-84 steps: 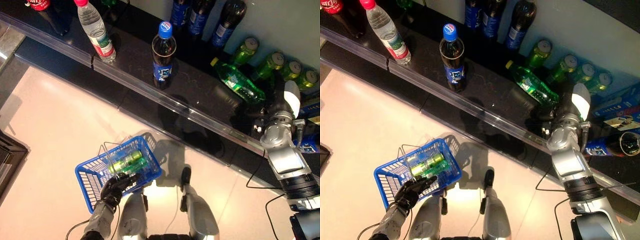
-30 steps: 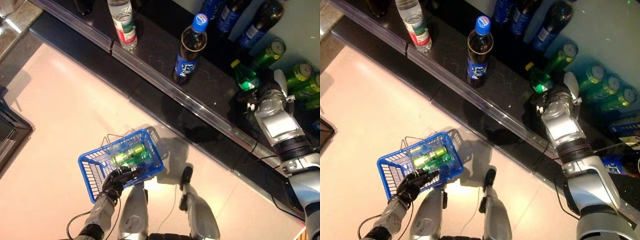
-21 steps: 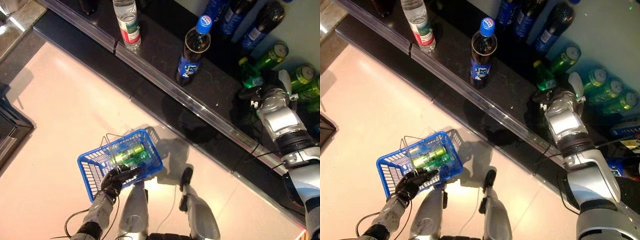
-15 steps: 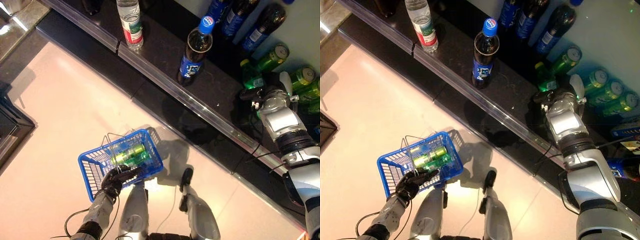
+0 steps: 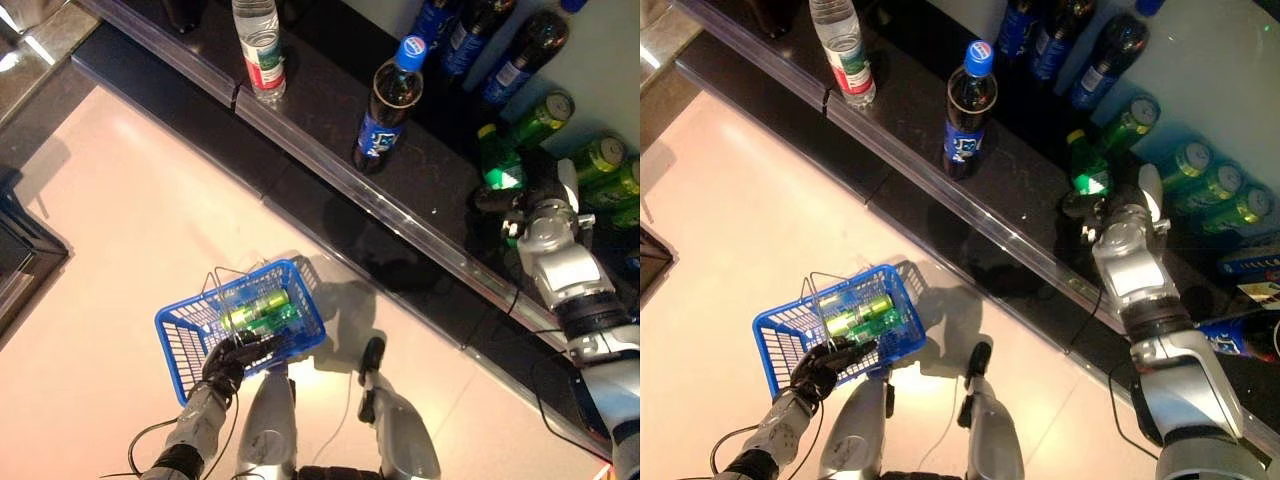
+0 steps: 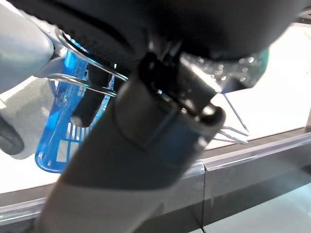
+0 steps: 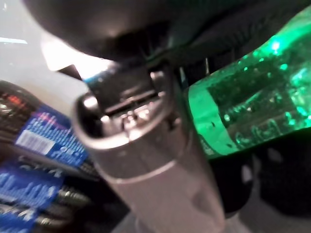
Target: Pick up the drink and place into the basket.
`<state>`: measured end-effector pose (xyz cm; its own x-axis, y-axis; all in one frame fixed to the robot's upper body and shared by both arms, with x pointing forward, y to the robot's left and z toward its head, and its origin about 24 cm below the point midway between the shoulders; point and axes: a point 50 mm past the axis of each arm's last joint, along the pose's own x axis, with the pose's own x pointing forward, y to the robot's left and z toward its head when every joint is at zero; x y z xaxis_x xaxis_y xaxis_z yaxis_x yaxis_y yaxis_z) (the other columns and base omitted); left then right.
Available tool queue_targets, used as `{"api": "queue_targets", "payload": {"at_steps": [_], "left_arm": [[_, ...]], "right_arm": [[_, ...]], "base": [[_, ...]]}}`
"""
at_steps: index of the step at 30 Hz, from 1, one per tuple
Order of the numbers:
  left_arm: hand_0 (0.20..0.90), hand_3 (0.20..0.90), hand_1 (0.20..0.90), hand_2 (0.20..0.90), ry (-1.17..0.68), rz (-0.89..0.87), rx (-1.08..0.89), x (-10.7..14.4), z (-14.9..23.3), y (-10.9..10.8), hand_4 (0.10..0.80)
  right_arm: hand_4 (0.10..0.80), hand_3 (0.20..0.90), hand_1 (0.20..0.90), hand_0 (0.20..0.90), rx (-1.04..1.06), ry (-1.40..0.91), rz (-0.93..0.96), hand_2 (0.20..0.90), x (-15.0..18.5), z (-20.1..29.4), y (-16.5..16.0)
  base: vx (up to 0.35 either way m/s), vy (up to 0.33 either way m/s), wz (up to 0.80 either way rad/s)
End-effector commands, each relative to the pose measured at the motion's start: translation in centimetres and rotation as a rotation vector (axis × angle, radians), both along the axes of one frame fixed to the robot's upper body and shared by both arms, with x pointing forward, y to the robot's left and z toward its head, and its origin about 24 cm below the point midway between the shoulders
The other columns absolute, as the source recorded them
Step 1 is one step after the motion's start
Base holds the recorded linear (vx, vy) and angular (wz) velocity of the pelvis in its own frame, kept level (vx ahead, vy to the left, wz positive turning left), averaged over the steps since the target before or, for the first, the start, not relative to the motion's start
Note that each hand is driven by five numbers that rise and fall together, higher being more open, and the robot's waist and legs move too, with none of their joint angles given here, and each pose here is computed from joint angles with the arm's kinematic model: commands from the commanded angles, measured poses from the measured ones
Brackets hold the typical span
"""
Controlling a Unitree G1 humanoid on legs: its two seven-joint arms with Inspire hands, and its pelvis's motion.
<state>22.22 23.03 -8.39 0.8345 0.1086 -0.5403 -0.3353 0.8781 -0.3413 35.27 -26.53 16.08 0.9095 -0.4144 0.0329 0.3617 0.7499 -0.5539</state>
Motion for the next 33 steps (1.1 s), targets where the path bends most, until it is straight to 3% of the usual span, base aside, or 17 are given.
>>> {"api": "queue_targets", "payload": {"at_steps": [1,11,20,23,24,27,28,33], "left_arm": [[0.3,0.2,0.3,0.3,-0.401,0.056,0.019,1.8,5.4,1.3,0.1],[0.3,0.2,0.3,0.3,-0.499,0.112,0.048,1.3,6.9,2.4,0.1],[0.3,0.2,0.3,0.3,-0.608,0.083,0.05,1.4,8.6,2.3,0.1],[0.3,0.2,0.3,0.3,-0.651,0.07,0.039,1.5,9.3,2.2,0.1],[0.3,0.2,0.3,0.3,-0.693,0.05,0.028,1.7,10.1,1.9,0.1],[0.3,0.2,0.3,0.3,-0.719,0.032,0.017,1.9,10.6,1.6,0.1],[0.3,0.2,0.3,0.3,-0.743,0.008,0.006,1.9,11.0,1.3,0.1],[0.3,0.2,0.3,0.3,-0.785,-0.058,-0.04,2.0,11.9,0.1,0.1]], "right_arm": [[0.1,0.2,0.3,0.3,-0.069,-0.166,0.111,0.3,-1.1,3.3,0.7],[0.1,0.2,0.3,0.3,0.062,-0.209,0.388,0.3,-5.8,0.7,2.7],[0.1,0.2,0.3,0.3,0.184,-0.261,0.604,0.3,-7.3,0.8,4.9],[0.1,0.2,0.3,0.3,0.252,-0.279,0.741,0.3,-7.9,1.1,6.4],[0.1,0.2,0.3,0.3,0.338,-0.296,0.899,0.3,-8.3,1.6,8.2],[0.1,0.2,0.3,0.3,0.418,-0.302,1.019,0.3,-8.7,1.7,9.7],[0.1,0.2,0.3,0.3,0.503,-0.302,1.157,0.3,-9.2,1.8,11.4],[0.1,0.2,0.3,0.3,0.664,-0.26,1.442,0.3,-10.5,1.6,15.6]], "base": [[-0.013,0.003,-0.15],[0.008,-0.002,-0.09],[0.001,-0.005,-0.03],[-0.002,-0.002,-0.02],[-0.005,-0.008,-0.05],[-0.001,-0.003,-0.02],[0.021,-0.003,0.06],[0.037,-0.008,0.18]]}}
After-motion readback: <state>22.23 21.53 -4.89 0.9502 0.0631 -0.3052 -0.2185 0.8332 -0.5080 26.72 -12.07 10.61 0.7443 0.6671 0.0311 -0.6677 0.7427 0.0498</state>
